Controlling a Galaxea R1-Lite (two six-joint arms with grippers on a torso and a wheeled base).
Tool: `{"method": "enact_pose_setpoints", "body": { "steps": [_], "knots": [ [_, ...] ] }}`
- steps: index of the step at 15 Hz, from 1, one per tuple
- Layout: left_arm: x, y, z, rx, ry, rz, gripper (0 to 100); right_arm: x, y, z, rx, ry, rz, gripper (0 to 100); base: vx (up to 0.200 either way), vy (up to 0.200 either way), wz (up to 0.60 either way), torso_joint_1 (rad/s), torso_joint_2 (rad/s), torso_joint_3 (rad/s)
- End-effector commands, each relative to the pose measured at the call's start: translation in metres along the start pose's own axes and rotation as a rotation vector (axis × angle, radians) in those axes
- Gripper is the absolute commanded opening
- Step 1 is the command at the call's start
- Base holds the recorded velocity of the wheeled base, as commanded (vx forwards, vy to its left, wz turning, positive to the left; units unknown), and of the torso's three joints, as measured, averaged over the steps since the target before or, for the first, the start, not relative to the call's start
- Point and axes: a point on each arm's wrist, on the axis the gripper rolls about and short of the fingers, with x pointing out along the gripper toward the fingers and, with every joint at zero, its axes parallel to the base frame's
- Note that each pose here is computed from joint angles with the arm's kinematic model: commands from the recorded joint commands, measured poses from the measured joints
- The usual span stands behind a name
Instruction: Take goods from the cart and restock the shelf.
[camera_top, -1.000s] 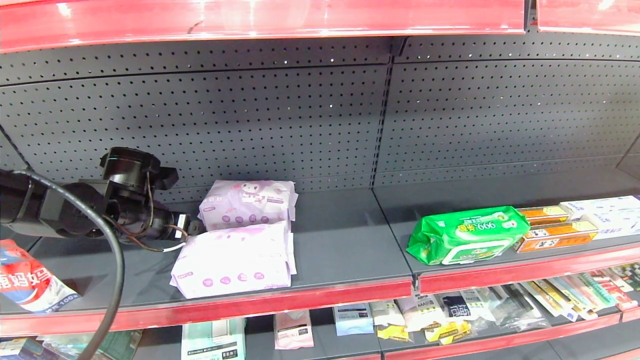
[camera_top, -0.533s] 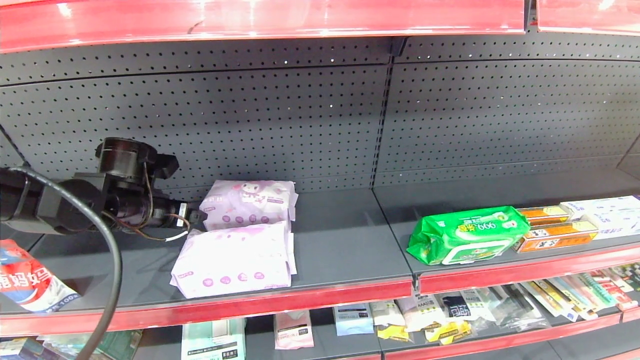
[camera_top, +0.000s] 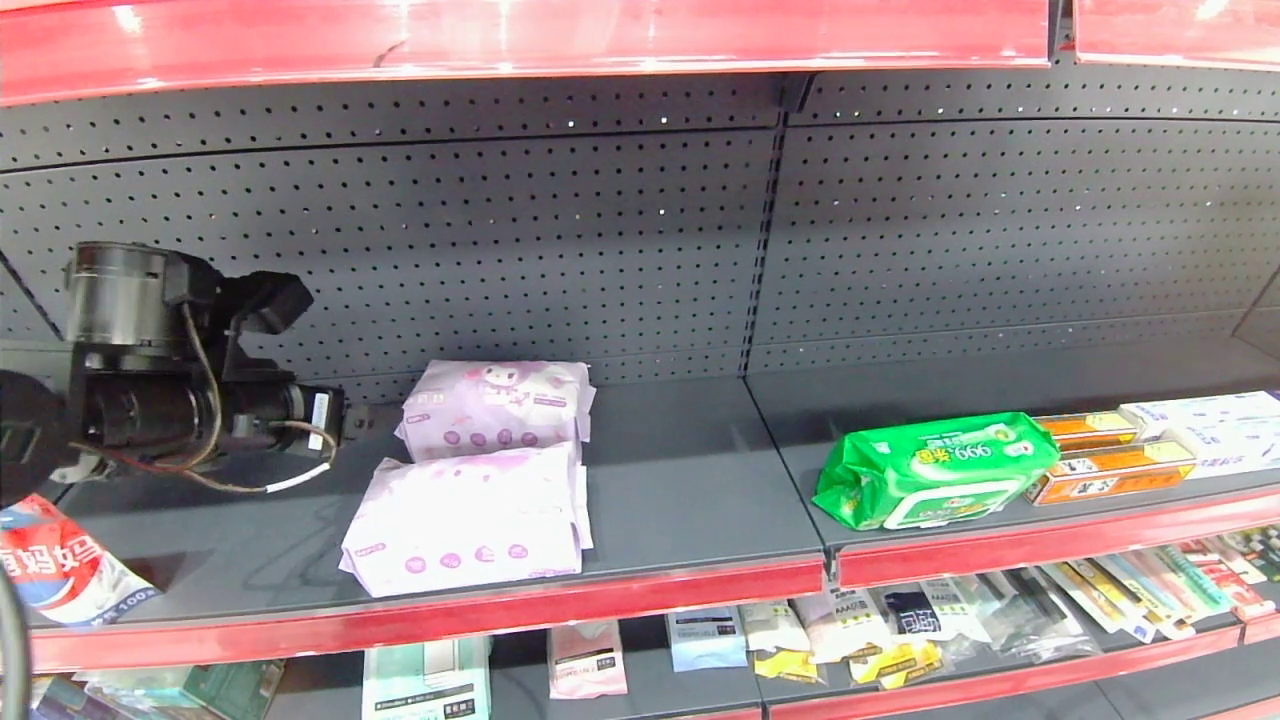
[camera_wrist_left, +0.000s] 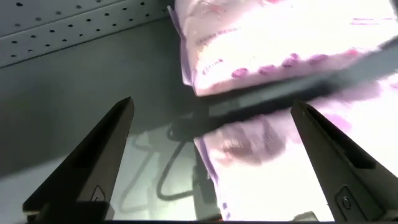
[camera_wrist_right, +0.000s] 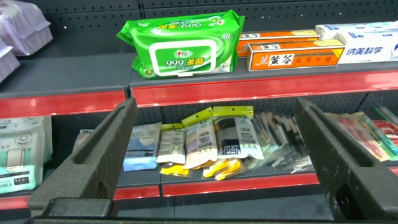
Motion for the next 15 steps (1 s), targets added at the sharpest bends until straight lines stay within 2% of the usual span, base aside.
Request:
{"method": "enact_pose_setpoints", "body": {
  "steps": [1, 2, 3, 4, 6, 7, 8, 9, 10, 11, 12, 13, 15],
  "knots": [
    [-0.049, -0.002, -0.007, 0.02, -0.088, 0.013, 100, 0.0, 0.0, 0.0, 0.0, 0.001, 0.0, 100, 0.0, 0.0, 0.0, 0.0, 0.0, 0.0],
    [-0.06, -0.004, -0.011, 0.028, -0.106, 0.0, 100, 0.0, 0.0, 0.0, 0.0, 0.001, 0.0, 100, 0.0, 0.0, 0.0, 0.0, 0.0, 0.0],
    [-0.102, -0.008, -0.029, 0.041, -0.192, -0.047, 100, 0.0, 0.0, 0.0, 0.0, 0.002, 0.001, 100, 0.0, 0.0, 0.0, 0.0, 0.0, 0.0],
    [-0.129, -0.012, -0.043, 0.054, -0.255, -0.086, 100, 0.0, 0.0, 0.0, 0.0, 0.001, 0.001, 100, 0.0, 0.0, 0.0, 0.0, 0.0, 0.0],
    [-0.16, -0.021, -0.073, 0.087, -0.336, -0.13, 100, 0.0, 0.0, 0.0, 0.0, 0.001, 0.001, 100, 0.0, 0.0, 0.0, 0.0, 0.0, 0.0],
    [-0.17, -0.023, -0.083, 0.097, -0.367, -0.12, 100, 0.0, 0.0, 0.0, 0.0, 0.001, 0.001, 100, 0.0, 0.0, 0.0, 0.0, 0.0, 0.0],
    [-0.19, -0.03, -0.107, 0.1, -0.443, -0.094, 100, 0.0, 0.0, 0.0, 0.0, 0.002, 0.001, 100, 0.0, 0.0, 0.0, 0.0, 0.0, 0.0],
    [-0.197, -0.035, -0.117, 0.092, -0.477, -0.097, 100, 0.0, 0.0, 0.0, 0.0, 0.001, 0.0, 100, 0.0, 0.0, 0.0, 0.0, 0.0, 0.0],
    [-0.203, -0.041, -0.139, 0.082, -0.508, -0.103, 100, 0.0, 0.0, 0.0, 0.0, 0.002, 0.001, 100, 0.0, 0.0, 0.0, 0.0, 0.0, 0.0],
    [-0.203, -0.046, -0.164, 0.086, -0.523, -0.094, 100, 0.0, 0.0, 0.0, 0.0, 0.001, 0.001, 100, 0.0, 0.0, 0.0, 0.0, 0.0, 0.0],
    [-0.203, -0.049, -0.179, 0.089, -0.544, -0.088, 100, 0.0, 0.0, 0.0, 0.0, 0.001, 0.0, 100, 0.0, 0.0, 0.0, 0.0, 0.0, 0.0],
    [-0.199, -0.053, -0.204, 0.072, -0.558, -0.076, 100, 0.0, 0.0, 0.0, 0.0, 0.002, 0.001, 100, 0.0, 0.0, 0.0, 0.0, 0.0, 0.0],
    [-0.191, -0.055, -0.236, 0.04, -0.565, 0.013, 100, 0.0, 0.0, 0.0, 0.0, 0.001, 0.001, 100, 0.0, 0.0, 0.0, 0.0, 0.0, 0.0]
  ]
}}
